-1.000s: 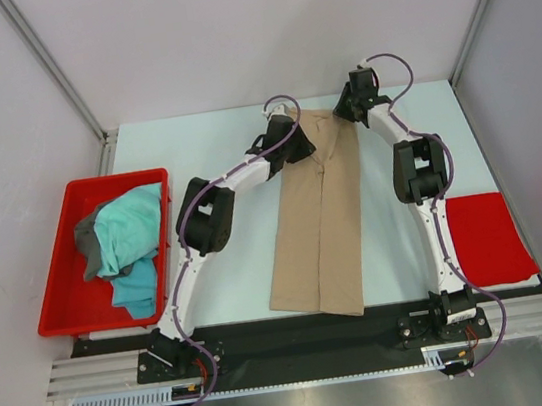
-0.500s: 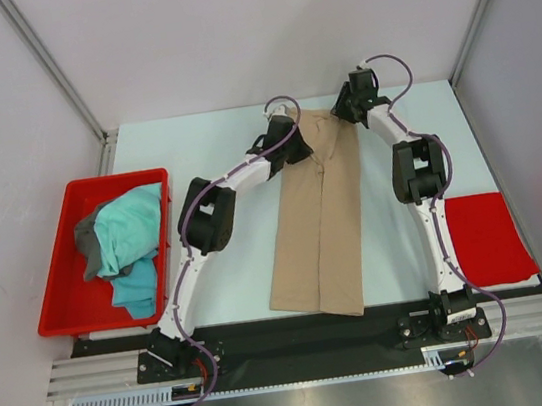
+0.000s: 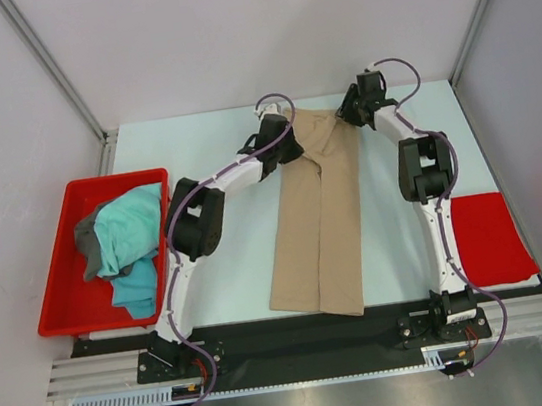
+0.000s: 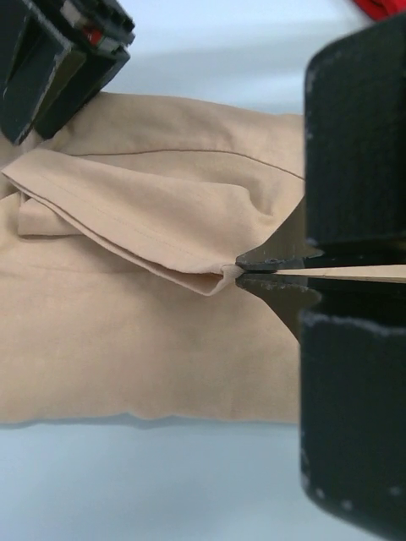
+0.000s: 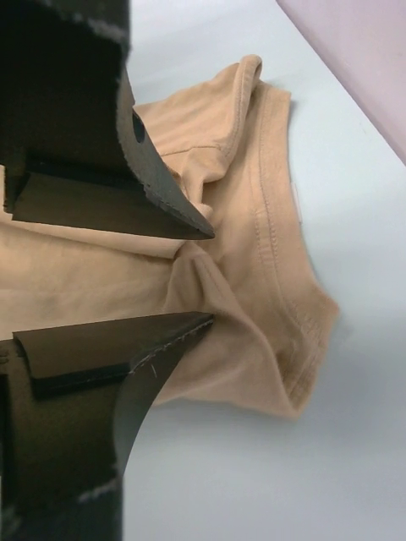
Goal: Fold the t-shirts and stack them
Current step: Fold the tshirt
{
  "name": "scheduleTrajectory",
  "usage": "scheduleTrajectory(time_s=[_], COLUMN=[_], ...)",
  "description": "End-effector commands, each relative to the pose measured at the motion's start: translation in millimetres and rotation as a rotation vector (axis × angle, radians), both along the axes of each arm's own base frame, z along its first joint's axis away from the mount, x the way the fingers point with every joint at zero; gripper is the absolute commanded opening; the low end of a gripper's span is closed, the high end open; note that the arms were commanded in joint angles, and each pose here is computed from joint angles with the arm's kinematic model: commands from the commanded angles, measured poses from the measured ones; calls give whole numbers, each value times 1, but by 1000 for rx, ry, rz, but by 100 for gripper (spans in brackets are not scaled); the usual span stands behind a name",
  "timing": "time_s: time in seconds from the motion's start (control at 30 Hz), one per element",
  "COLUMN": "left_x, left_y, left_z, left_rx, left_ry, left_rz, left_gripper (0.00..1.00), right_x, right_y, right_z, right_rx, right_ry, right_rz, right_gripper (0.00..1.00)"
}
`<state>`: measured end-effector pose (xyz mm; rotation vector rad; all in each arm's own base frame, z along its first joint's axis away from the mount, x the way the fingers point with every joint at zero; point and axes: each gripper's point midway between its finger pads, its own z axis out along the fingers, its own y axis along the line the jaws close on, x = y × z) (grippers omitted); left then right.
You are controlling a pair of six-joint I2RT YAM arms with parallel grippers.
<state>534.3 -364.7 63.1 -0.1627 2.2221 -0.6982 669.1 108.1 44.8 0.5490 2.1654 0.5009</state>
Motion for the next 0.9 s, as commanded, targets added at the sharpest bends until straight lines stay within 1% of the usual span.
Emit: scheduleTrajectory(time_s=[0.0,0.17,0.27,0.37,0.4,0.47,0.5,0.6,0.67,0.73,0.77,0.8,0.87], left_x=[7,-1,-8,-12,-14,-16,-22,-22,-24,-26,-29,-31,-32], left_y=[10,22,18,9,9,13,16,15,16,16,17,17,15], left_z=[41,27,16,12,8,9,0,6,11,19,28,32,37], left_rx=[-9,4,-32,-67,-74,-79,-94,-116,-91,-66,-56,-26,-23], left_ry=[-74,-12,37,63,78,91,118,94,103,71,51,26,5], left_rz=[21,72,57,24,31,59,75,72,73,87,93,109,97], left_gripper=[0,2,4,4,4,1,1,3,3,4,5,11,13], right_x=[4,2,7,13,14,15,16,14,12,11,10,9,8], right_y=[-6,-8,-9,-1,4,13,17,35,45,49,51,52,52], right_z=[58,50,50,63,71,75,78,86,85,83,79,76,73], right_rx=[37,37,41,24,25,39,41,43,40,51,61,68,69], right_ry=[-106,-85,-100,-147,-168,-182,-190,-210,-210,-201,-192,-184,-171], right_rz=[-9,-12,4,51,68,99,108,165,195,201,207,209,210], right_gripper=[45,45,45,45,46,47,48,50,51,52,52,52,52])
